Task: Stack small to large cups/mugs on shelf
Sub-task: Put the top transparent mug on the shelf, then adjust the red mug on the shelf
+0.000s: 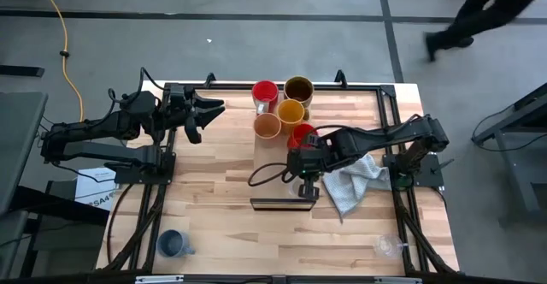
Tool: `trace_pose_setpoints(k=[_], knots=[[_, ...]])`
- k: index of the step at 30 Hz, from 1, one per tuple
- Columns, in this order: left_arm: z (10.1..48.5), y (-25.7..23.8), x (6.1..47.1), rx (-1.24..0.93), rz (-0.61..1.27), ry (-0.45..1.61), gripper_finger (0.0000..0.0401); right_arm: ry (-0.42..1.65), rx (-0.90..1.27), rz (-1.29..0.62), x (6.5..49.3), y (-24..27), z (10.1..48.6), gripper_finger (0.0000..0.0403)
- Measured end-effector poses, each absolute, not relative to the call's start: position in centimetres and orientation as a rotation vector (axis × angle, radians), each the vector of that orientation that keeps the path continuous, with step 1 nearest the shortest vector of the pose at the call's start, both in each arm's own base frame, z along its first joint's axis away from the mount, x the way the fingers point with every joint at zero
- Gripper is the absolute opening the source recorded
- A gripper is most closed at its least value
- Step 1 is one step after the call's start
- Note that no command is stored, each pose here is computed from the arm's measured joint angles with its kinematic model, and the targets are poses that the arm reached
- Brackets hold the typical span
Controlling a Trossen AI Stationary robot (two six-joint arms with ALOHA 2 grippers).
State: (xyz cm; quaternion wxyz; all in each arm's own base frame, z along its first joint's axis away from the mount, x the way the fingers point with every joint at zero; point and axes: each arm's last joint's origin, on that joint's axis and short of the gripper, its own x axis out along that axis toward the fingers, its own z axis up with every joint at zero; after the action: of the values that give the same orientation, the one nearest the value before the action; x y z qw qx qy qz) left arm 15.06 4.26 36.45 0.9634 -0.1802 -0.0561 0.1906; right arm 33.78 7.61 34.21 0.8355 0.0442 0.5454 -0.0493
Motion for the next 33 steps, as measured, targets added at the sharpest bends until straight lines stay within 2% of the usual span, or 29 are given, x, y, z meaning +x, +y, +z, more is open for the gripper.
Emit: trace_pose_setpoints(k=[18, 21, 29, 33], knots=[[36.4, 4.3, 15.1, -0.365, 0.386, -0.114, 0.0117, 1.189, 0.170, -0.124, 33.5, 7.6, 34.2, 0.0006], [36.4, 4.3, 15.1, -0.365, 0.386, -0.113, 0.0117, 1.206, 0.184, -0.117, 33.3, 7.7, 34.1, 0.0031], [36.4, 4.3, 15.1, -0.365, 0.386, -0.113, 0.0117, 1.205, 0.168, -0.110, 33.2, 7.6, 34.2, 0.0132], [36.4, 4.3, 15.1, -0.365, 0.386, -0.114, 0.0117, 1.201, 0.147, -0.093, 32.6, 7.5, 35.1, 0.0165]])
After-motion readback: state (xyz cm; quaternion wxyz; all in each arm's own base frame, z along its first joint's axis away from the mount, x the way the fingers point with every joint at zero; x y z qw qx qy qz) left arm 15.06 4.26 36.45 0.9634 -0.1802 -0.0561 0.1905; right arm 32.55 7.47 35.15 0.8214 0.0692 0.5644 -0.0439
